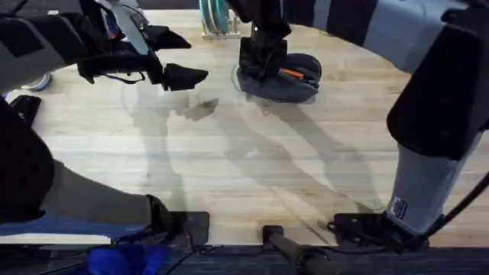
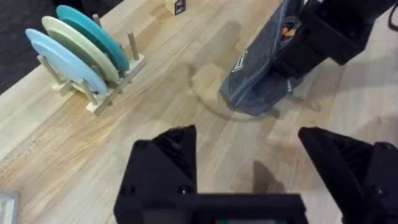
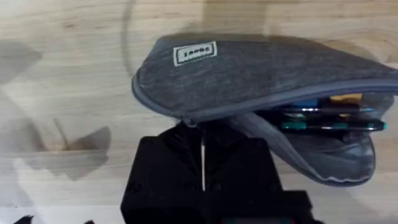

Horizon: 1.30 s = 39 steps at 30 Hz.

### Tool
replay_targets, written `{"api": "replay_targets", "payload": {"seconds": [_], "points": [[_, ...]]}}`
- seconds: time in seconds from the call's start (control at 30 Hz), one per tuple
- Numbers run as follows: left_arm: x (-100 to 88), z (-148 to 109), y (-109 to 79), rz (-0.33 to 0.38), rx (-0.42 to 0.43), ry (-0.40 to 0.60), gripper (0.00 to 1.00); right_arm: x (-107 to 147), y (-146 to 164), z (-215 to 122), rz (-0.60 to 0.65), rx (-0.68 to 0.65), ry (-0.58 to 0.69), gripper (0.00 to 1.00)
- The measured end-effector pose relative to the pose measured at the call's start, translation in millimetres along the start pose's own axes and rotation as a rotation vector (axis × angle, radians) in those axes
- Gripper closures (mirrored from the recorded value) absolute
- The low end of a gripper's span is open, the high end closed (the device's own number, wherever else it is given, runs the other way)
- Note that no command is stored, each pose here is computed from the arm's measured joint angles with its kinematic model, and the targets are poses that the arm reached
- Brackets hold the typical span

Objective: Unzip the bag, pick up the pens from the table one at a time and place them inside, then zip the bag closed.

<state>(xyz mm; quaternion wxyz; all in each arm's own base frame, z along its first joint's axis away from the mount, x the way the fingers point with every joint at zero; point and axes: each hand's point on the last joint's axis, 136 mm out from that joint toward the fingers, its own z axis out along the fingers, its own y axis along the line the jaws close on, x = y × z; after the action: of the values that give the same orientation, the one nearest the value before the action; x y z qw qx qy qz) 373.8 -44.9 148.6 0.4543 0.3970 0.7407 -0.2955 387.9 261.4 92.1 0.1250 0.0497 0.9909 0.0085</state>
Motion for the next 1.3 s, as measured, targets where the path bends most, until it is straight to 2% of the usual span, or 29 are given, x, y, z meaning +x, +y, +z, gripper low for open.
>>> {"api": "replay_targets", "payload": {"seconds": [0.13, 0.57, 1.13, 1.3], "points": [[0.0, 0.0, 0.0, 0.0, 0.0, 0.0, 0.007, -11.3, 10.9, -20.0, -0.007, -0.035, -0.035, 0.969], [0.0, 0.0, 0.0, 0.0, 0.0, 0.0, 0.007, -18.4, 13.3, -54.8, -0.043, -0.055, -0.043, 0.969], [0.0, 0.0, 0.0, 0.0, 0.0, 0.0, 0.007, -17.5, 12.6, -53.9, -0.059, -0.05, -0.039, 0.969], [-0.6, 0.0, -0.4, 0.026, 0.002, -0.004, 0.007, -17.6, 12.6, -53.9, -0.063, -0.05, -0.039, 0.969]]}}
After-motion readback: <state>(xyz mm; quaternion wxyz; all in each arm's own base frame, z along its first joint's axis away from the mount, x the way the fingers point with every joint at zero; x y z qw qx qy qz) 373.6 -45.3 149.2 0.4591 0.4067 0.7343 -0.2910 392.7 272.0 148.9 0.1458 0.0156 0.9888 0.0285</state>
